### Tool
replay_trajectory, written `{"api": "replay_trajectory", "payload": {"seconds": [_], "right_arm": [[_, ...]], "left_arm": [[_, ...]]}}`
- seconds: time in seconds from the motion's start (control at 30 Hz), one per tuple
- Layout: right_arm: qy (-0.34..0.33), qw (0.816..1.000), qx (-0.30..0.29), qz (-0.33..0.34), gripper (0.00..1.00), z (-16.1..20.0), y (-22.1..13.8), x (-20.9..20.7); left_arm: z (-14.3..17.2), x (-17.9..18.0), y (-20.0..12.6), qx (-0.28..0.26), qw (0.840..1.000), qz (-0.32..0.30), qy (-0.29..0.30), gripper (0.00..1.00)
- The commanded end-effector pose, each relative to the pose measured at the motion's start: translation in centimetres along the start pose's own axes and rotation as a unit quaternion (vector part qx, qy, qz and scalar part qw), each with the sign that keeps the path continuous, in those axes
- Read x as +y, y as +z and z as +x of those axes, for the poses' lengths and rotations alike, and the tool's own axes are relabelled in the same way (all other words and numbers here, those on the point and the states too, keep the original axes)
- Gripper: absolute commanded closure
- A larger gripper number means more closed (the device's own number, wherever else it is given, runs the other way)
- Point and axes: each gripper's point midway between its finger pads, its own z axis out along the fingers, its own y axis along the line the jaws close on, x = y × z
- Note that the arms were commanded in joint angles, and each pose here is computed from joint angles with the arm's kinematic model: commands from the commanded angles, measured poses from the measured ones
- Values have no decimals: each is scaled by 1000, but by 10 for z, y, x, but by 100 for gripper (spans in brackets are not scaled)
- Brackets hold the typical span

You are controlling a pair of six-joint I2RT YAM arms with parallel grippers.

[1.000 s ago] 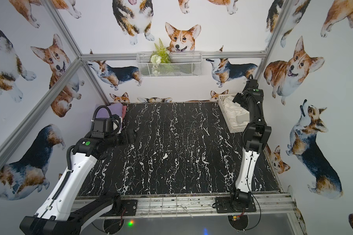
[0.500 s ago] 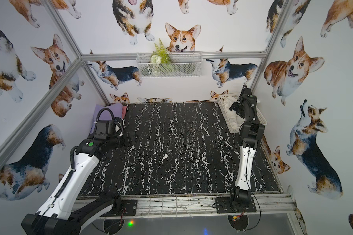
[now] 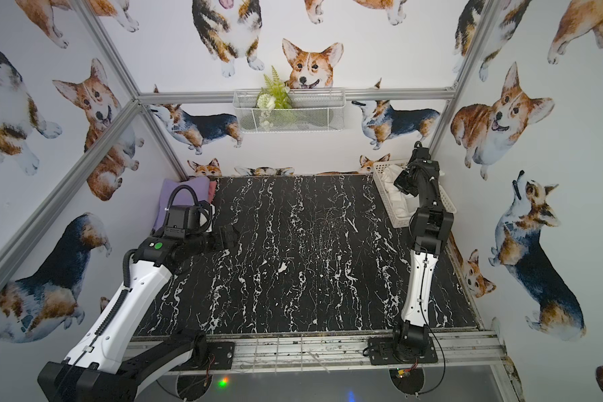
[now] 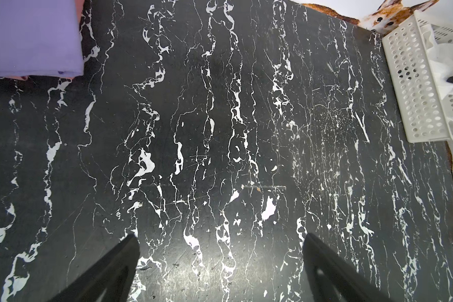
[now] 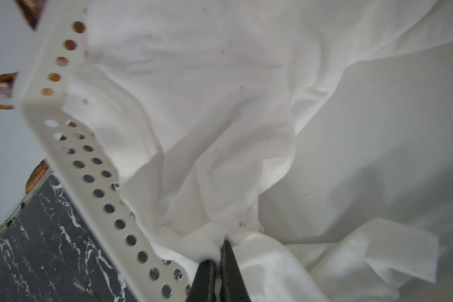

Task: Fold and stack t-shirts
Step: Pick up the T-shirt from the bin.

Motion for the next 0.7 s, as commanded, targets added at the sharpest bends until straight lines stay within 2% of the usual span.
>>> {"api": "replay_trajectory", "payload": {"seconds": [0.0,0.13,0.33,0.47,0.6,0.67], "right_arm": [[-29,998,-57,-23,100,-7,-59,29],[-59,990,-124,-36,100,7,-127,50],[-61,977,-192,-63,100,33,-213,49],[-82,960,-248,-101,100,39,-293,55],[-100,933,-321,-128,100,42,-384,56],[-109,921,-346,-142,100,43,-418,58]], "left_arm": [[-8,-5,1,-14,1000,10,-3,0],[-11,-10,-5,-21,1000,13,1,0],[-10,-14,-12,-30,999,25,0,0],[-8,-18,-14,-34,999,30,5,0],[-8,-20,-15,-40,999,30,6,0],[-8,-22,-15,-40,999,34,8,0]]}}
